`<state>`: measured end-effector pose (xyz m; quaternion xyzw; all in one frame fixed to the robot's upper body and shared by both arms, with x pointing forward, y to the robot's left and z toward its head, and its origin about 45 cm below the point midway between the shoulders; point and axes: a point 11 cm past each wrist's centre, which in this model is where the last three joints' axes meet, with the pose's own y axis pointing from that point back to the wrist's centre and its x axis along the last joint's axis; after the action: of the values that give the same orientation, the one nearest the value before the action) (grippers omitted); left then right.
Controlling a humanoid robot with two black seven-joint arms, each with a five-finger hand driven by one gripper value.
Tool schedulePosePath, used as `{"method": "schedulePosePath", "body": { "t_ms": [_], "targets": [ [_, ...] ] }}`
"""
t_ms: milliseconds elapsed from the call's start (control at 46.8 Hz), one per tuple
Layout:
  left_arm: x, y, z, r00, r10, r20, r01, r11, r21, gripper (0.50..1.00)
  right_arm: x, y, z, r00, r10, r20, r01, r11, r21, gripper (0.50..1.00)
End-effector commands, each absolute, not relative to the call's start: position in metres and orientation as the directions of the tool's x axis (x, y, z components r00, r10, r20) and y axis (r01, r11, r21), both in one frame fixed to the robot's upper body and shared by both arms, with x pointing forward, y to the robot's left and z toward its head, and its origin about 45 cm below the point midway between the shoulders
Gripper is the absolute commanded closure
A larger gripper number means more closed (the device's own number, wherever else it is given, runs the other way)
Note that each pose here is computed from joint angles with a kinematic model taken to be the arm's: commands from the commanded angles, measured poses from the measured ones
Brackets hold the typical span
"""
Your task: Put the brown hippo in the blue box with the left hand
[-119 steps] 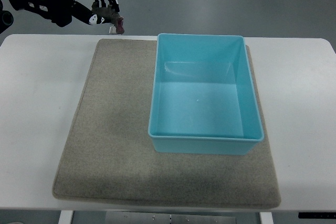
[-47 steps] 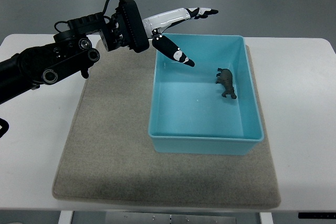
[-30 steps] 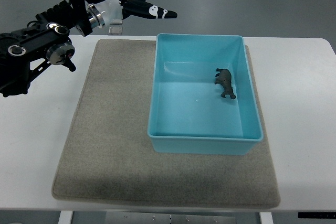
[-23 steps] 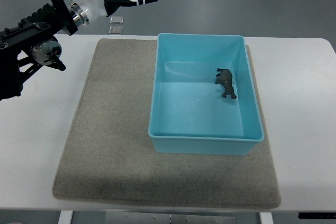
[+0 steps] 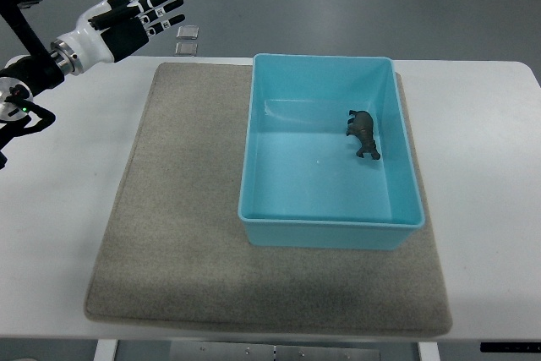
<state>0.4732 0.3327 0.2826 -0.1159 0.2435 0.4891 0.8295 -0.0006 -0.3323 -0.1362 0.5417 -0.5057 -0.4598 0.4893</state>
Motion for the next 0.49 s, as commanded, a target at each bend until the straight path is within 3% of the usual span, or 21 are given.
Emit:
{"method": "schedulePosePath", "body": {
  "t_ms": [0, 192, 470],
  "targets": [
    [0.471, 0.339, 0.284, 0.381, 0.719, -0.581, -0.87, 0.491, 0.036, 0.5, -0.001, -0.332, -0.136, 0.066, -0.998, -0.003, -0.098, -0.01, 0.995, 0.564],
    [0.47, 0.348, 0.289, 0.341, 0.633, -0.695, -0.872, 0.489, 0.018, 0.5, -0.001, -0.332, -0.136, 0.066, -0.998, -0.003, -0.098, -0.01, 0.995, 0.564],
    [0.469, 0.365, 0.283, 0.295, 0.641, -0.709, -0.893, 0.449, 0.035, 0.5, -0.001, -0.332, -0.136, 0.066, -0.998, -0.003, -0.098, -0.01, 0.995, 0.564]
  ]
}}
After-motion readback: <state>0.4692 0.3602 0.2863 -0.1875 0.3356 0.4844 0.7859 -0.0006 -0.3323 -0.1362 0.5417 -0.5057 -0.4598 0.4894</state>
